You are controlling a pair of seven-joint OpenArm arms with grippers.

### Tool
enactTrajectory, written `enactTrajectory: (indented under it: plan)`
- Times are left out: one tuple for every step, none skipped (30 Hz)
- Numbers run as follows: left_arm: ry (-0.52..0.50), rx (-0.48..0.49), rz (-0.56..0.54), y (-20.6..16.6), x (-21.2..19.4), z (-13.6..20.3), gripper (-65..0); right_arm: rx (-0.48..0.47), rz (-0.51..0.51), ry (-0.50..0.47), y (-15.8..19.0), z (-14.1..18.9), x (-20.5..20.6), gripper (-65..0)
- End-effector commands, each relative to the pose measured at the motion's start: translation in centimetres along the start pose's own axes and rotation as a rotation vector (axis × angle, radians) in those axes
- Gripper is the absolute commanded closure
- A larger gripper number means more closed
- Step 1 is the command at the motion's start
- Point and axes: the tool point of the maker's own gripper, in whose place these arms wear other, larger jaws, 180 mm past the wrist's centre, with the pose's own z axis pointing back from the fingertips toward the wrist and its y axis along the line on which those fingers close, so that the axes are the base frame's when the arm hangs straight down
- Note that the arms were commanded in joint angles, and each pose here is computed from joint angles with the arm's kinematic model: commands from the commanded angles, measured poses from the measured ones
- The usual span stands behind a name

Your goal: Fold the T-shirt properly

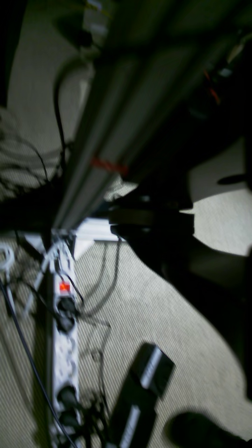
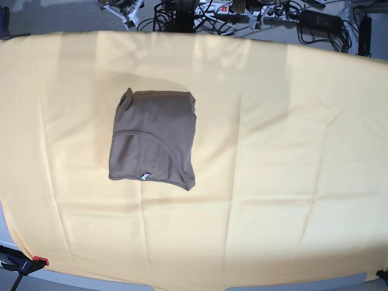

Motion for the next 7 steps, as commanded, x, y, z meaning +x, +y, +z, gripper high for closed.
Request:
enactTrajectory:
  plan:
    - [-0.013,-0.016,-0.003,-0.6,0.2,-0.1,0.0,-0.004,0.001,-0.007,0.1,0.0,0.0,0.0]
    - [-0.008,-0.022,-0.011,-0.9,0.1,-0.2,0.0,-0.005,0.006,-0.006,0.4,-0.1,0.1,0.0]
    - [-0.003,-0.029,-0.017,-1.2,-0.1,-0.2,0.0,-0.003,0.014,-0.005,0.7,-0.2,0.1,0.0]
    - [0.001,-0.035,-0.022,-1.4,-0.2,-0.3,0.0,0.002,0.013,-0.007,1.0,-0.3,0.2,0.0]
    - [0.006,-0.039,-0.028,-1.6,-0.3,-0.3,0.0,0.008,0.011,-0.007,1.2,-0.3,0.2,0.0]
    - [0.011,-0.042,-0.032,-1.7,-0.5,-0.3,0.0,0.014,0.01,-0.009,1.4,-0.3,0.3,0.0]
    - [0.013,-0.044,-0.033,-1.7,-0.6,-0.3,0.0,0.015,0.01,-0.009,1.5,-0.3,0.3,0.0]
